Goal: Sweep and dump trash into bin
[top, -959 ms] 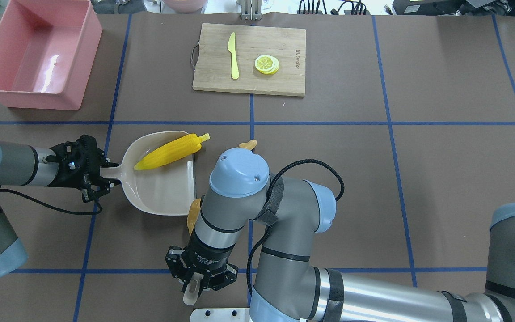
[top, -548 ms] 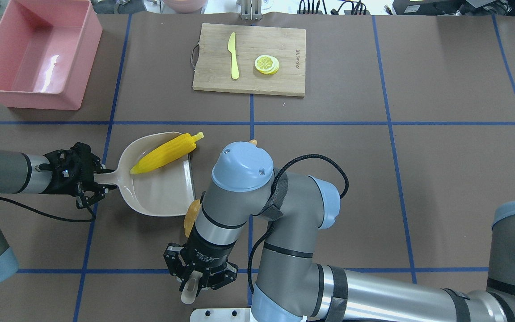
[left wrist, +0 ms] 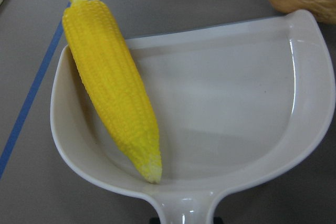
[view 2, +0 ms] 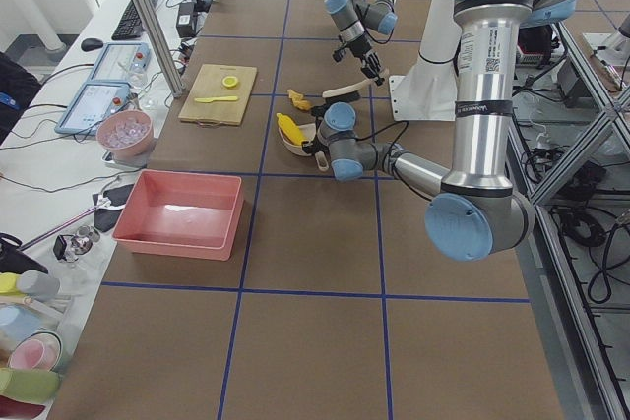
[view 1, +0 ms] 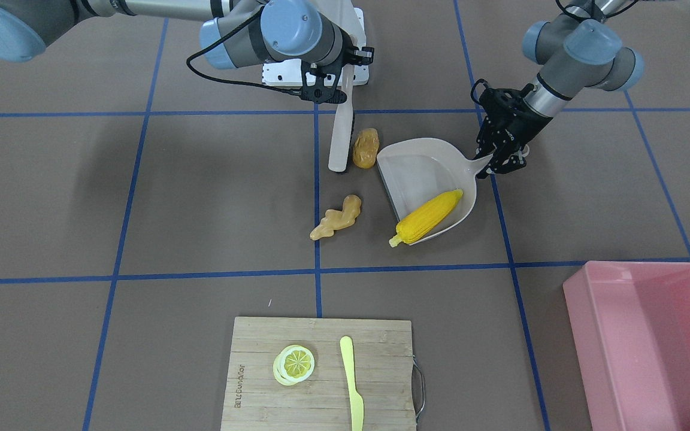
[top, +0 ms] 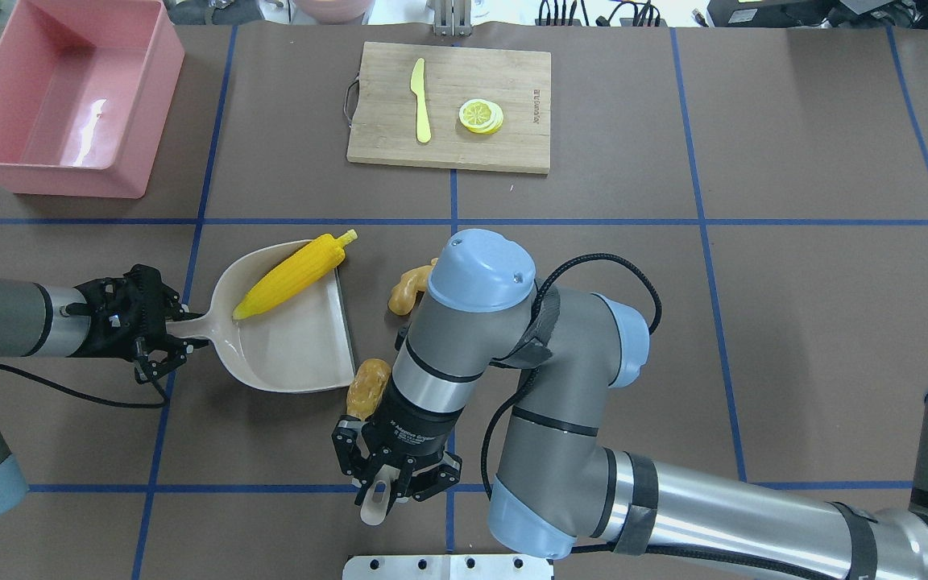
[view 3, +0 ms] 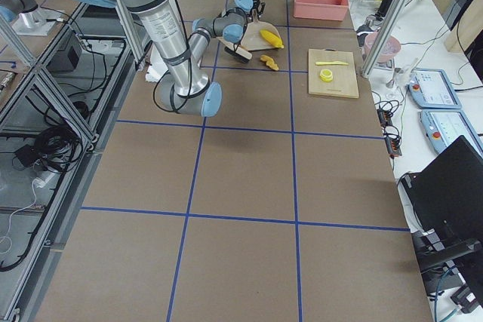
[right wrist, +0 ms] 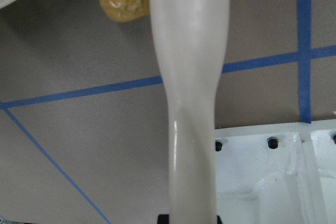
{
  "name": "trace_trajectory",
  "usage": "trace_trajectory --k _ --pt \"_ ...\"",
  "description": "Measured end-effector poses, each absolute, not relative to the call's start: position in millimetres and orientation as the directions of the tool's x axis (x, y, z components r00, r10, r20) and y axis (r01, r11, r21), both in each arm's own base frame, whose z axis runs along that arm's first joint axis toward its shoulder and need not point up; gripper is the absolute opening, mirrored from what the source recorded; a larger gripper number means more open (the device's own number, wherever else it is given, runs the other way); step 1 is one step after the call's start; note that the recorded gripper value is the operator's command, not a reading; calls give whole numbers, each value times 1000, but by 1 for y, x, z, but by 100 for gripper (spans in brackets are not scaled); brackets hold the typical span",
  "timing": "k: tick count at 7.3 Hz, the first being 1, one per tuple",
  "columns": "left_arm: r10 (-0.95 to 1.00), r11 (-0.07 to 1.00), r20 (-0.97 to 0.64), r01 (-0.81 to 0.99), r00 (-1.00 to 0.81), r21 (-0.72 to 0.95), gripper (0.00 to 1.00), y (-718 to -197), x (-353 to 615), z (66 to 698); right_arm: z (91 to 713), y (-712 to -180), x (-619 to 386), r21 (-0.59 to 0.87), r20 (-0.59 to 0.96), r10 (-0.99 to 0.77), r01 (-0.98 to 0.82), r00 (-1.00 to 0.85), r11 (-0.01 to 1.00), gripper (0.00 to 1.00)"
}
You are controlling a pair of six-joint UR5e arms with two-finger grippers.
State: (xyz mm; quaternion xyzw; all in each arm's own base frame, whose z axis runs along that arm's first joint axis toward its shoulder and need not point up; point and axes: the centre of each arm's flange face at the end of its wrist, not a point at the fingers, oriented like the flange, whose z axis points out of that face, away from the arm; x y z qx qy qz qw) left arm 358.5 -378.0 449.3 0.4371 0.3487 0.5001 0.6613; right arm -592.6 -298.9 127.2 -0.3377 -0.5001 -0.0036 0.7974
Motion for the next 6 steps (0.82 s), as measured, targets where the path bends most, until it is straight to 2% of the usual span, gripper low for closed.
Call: trace_trajectory --k 3,6 --pt "969 104 -12 -361 248 927 0 -372 352 450 126 -311 -569 -540 805 342 362 484 760 0" --pt "978 42 42 -388 205 921 0 -360 353 455 123 -304 -547 -541 811 344 382 473 749 0"
